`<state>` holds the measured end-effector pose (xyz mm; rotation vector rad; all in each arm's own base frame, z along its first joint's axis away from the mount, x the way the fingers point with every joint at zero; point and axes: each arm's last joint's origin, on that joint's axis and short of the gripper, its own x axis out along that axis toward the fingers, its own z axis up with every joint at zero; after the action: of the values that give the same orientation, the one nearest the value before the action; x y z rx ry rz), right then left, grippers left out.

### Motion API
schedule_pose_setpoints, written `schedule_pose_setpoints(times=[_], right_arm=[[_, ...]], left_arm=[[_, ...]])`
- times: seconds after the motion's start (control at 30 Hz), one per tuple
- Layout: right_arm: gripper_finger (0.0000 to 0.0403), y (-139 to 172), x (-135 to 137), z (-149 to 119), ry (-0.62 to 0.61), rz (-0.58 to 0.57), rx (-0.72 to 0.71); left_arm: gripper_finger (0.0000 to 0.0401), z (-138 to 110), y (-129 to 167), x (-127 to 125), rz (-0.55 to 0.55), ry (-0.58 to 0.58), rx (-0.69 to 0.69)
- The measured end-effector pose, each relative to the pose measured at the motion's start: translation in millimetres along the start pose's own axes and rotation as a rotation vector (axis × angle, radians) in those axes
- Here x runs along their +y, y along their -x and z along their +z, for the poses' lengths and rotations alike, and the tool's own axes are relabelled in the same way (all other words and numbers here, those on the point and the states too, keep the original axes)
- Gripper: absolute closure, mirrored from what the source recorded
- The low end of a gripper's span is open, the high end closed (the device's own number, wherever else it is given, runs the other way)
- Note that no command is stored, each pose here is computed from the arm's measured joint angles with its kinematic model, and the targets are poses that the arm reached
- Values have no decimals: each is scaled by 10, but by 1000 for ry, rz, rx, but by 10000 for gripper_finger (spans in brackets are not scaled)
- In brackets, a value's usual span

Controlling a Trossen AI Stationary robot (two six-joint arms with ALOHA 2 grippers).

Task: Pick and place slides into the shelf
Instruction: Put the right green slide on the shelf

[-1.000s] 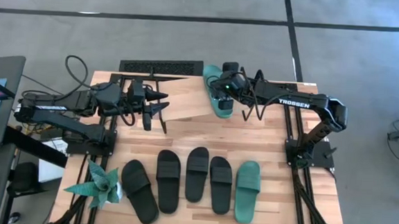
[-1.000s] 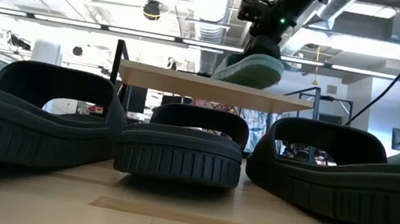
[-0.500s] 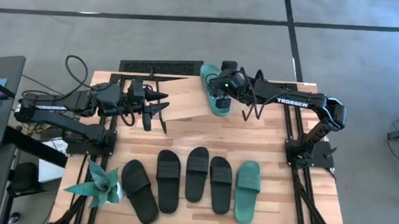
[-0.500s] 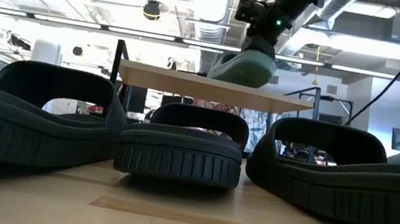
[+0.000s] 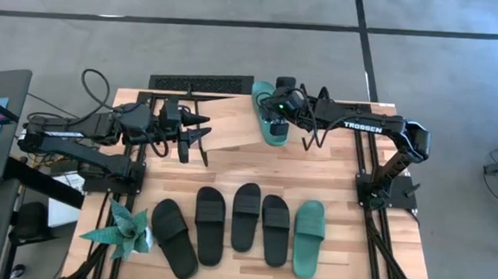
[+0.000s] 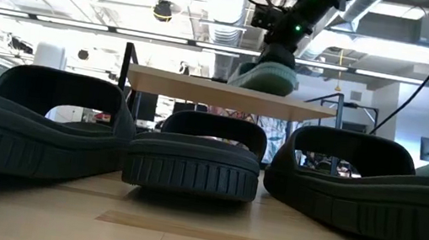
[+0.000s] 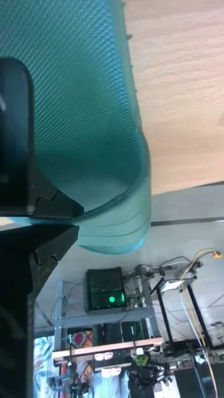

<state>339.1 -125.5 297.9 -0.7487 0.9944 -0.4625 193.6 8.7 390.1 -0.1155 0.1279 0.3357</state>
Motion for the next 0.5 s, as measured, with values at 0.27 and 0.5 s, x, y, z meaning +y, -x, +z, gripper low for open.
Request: schedule_pose_setpoints(times=[0.27, 0.5], right_arm=[[396, 2, 3, 5, 1, 0, -3], [396, -11, 6, -40, 14, 17, 29]], left_arm=[[262, 0, 0, 0, 0, 0, 0], [262, 0, 0, 0, 0, 0, 0]])
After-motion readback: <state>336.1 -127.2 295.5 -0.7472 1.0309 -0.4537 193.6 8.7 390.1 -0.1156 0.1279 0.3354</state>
